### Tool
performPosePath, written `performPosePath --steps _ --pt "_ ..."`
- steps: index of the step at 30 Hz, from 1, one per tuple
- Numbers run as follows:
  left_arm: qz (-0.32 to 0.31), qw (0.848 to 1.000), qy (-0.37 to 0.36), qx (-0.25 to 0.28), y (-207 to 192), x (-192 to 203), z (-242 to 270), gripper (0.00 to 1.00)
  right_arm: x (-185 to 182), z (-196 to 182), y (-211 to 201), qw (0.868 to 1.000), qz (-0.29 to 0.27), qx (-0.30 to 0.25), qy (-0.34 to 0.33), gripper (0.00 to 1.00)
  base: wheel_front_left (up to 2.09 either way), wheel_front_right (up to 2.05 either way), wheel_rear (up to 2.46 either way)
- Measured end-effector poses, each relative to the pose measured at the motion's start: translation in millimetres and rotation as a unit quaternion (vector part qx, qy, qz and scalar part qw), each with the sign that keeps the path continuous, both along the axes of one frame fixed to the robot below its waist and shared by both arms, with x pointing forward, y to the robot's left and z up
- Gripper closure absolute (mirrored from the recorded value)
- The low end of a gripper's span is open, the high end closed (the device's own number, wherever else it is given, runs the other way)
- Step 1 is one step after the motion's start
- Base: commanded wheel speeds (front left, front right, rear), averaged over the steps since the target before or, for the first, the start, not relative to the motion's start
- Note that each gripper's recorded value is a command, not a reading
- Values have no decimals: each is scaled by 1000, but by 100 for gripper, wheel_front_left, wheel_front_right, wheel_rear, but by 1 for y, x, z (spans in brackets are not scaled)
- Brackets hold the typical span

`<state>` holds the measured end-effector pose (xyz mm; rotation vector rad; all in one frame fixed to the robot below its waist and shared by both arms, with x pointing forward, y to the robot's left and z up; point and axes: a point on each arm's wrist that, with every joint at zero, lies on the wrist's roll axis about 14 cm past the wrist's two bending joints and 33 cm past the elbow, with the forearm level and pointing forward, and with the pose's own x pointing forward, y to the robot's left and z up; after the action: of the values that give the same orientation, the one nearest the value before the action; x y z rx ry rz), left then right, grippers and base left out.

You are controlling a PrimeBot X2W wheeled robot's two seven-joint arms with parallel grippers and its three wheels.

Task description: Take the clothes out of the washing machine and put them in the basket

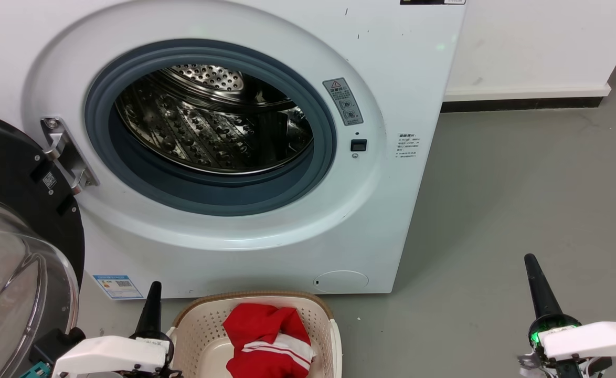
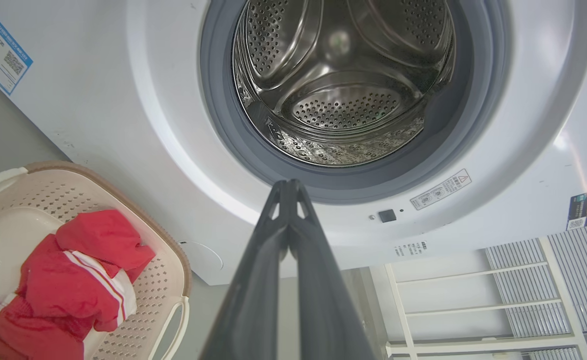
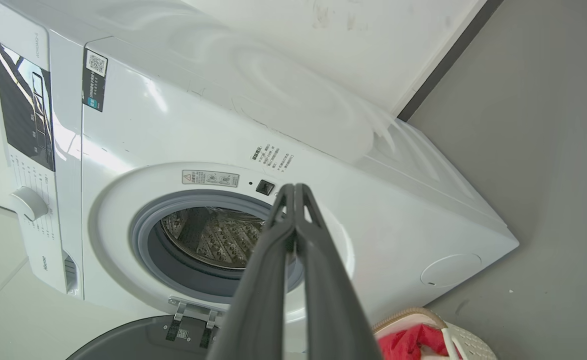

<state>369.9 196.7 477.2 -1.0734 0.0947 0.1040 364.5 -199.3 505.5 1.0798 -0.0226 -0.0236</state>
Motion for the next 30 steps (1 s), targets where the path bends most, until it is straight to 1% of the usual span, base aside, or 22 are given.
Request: performPosePath --steps 13,30 --pt "0 998 -12 -69 0 5 5 100 5 -4 -1 998 3 67 8 100 0 0 0" --pt "-1 989 -31 -146 1 11 14 100 13 -3 -1 990 7 143 7 100 0 0 0"
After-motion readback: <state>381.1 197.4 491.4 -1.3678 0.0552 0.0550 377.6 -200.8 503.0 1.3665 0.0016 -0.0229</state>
